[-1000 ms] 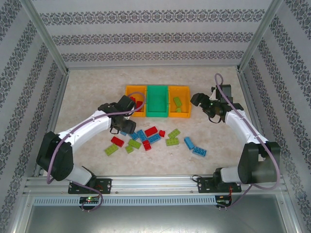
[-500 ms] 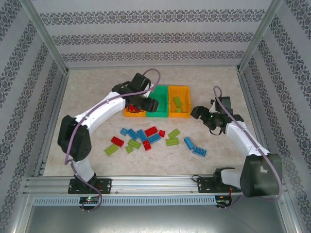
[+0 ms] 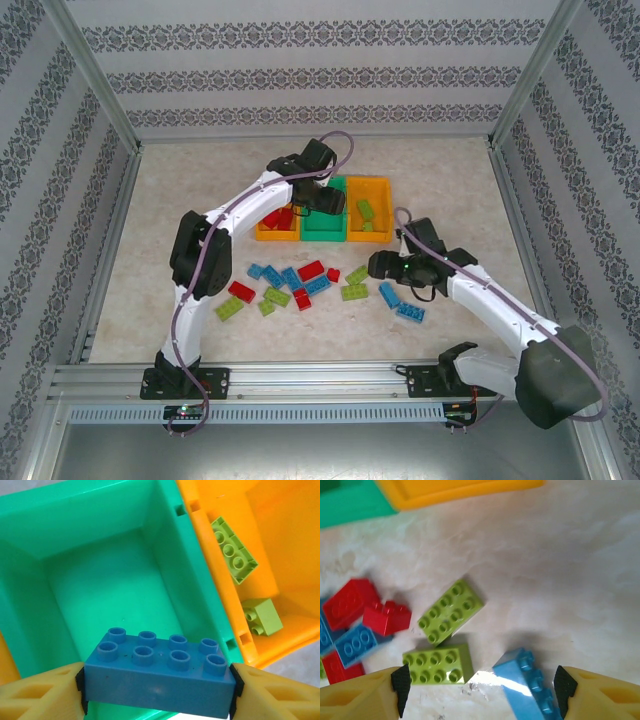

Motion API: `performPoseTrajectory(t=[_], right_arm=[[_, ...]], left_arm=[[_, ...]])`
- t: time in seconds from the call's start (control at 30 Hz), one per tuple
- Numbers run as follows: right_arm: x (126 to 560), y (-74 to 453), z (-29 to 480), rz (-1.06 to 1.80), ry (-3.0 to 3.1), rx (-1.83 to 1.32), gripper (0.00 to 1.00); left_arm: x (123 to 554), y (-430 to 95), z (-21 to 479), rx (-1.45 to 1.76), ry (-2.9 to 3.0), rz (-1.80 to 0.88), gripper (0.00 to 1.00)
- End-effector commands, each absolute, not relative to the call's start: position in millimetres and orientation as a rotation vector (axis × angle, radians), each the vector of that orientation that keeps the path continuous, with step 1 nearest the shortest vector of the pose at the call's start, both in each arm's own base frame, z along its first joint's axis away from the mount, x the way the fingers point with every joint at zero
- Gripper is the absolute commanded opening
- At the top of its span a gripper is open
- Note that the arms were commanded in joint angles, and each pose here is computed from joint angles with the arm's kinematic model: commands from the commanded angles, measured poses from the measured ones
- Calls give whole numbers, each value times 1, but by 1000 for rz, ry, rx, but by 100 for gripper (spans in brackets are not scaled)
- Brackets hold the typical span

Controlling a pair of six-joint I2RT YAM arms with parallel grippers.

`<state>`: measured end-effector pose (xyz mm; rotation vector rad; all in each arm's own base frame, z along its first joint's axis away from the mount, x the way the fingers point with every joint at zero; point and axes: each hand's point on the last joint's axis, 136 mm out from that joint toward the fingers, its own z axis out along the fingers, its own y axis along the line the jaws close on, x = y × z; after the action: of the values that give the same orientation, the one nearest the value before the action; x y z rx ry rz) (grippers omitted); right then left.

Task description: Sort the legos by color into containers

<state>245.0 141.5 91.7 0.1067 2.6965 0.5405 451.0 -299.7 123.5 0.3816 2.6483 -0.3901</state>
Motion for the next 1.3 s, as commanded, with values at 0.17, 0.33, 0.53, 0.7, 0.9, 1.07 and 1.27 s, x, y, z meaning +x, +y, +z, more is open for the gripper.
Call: performPoseTrajectory(t=[0.17,0.33,0.53,0.7,0.9,1.07,1.27], right_arm=[[253,185,97,358,2590,-455,76],[255,206,93,351,2580,-644,70],[254,219,84,337,2620,-756,64],[244,204,79,255,2759,-593,69],[223,207,68,280,2853,-357,76],[218,213,54,264,2886,-249,78],[218,210,41,158,2912,-173,80]], left_arm=[[455,-302,127,266,2677,-399,84],[449,-306,146,245,2647,-471,100],[442,-293,173,213,2581,-468,99],[432,-265,179,189,2554,-345,99],[421,-232,185,129,2474,-256,99],[417,-214,187,112,2448,-206,99],[413,-204,185,109,2446,-173,99]])
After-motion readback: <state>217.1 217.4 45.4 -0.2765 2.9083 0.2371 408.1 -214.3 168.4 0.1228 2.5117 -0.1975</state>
